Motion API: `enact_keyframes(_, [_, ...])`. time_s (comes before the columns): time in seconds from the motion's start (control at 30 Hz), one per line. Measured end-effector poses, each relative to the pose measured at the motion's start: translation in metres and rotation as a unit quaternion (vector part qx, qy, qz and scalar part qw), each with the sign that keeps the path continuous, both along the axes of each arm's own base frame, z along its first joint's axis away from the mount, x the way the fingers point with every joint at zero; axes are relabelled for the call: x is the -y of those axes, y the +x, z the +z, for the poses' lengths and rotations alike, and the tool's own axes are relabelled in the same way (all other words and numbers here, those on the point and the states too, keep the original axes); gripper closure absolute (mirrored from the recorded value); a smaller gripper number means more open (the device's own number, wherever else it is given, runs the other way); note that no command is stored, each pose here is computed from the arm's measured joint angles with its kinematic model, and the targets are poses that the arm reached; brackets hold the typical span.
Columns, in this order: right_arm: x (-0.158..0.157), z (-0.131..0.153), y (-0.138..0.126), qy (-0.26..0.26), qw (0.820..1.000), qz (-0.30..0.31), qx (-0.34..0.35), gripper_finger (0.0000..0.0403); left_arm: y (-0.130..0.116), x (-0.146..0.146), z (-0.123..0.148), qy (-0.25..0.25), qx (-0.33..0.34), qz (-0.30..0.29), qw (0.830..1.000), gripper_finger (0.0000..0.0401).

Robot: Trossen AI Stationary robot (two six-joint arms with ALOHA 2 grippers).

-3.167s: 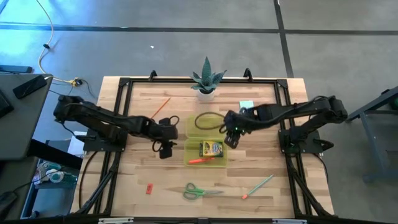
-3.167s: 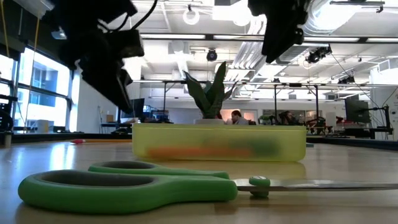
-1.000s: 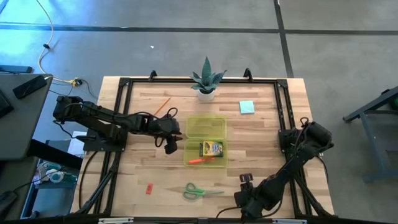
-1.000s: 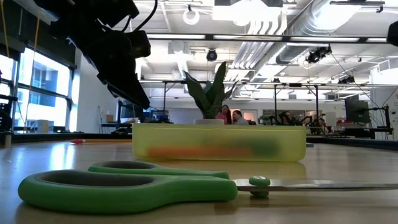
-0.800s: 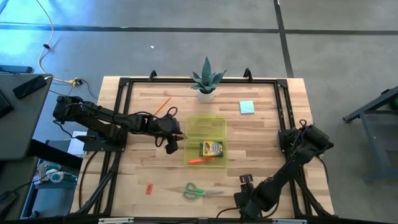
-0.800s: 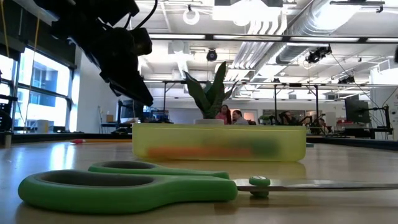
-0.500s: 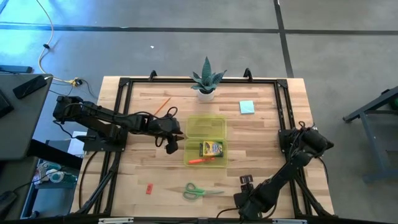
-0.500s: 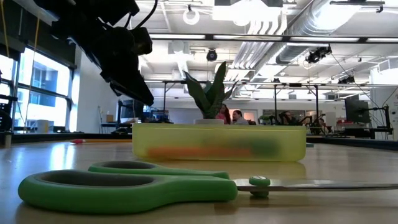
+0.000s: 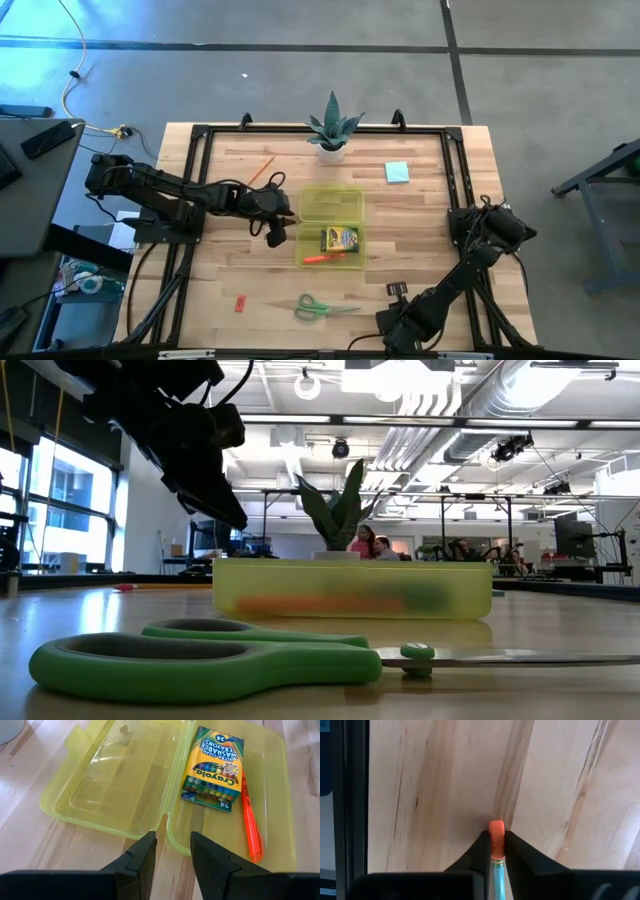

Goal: Pack school essentials
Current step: Put the light blue pencil into the yellow school supply box

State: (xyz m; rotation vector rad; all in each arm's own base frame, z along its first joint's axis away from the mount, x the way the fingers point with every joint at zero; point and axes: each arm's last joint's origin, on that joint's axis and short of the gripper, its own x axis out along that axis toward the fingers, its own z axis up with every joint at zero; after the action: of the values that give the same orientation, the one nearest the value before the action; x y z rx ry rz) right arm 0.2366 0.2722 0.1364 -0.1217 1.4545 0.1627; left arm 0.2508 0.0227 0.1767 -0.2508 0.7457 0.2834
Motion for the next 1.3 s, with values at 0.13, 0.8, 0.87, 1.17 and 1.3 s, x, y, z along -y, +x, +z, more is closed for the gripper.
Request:
enact_keyframes(0.13, [0.000,0.000,0.000,0.001,1.000,-0.005,0.001,0.0396,0.000,0.000,0.000,0.001,-0.002,-0.001,1.000,0.0290])
enact_keyframes(0.8, [0.022,0.069,0.072,-0.057,0.970,-0.141,0.189,0.0387,-0.028,-0.016,-0.019,0.001,-0.170,-0.051,0.984,0.0290])
enact_keyframes(0.87, [0.026,0.080,0.082,-0.068,0.963,-0.144,0.215,0.0387,-0.028,-0.017,-0.019,0.001,-0.170,-0.047,0.984,0.0290])
enact_keyframes(1.17, [0.064,0.125,0.125,-0.104,0.934,-0.173,0.295,0.0387,-0.028,-0.018,-0.019,-0.001,-0.170,-0.040,0.985,0.0290])
enact_keyframes(1.3, [0.085,0.129,0.138,-0.118,0.932,-0.171,0.297,0.0387,-0.028,-0.018,-0.019,-0.012,-0.167,-0.023,0.986,0.0290])
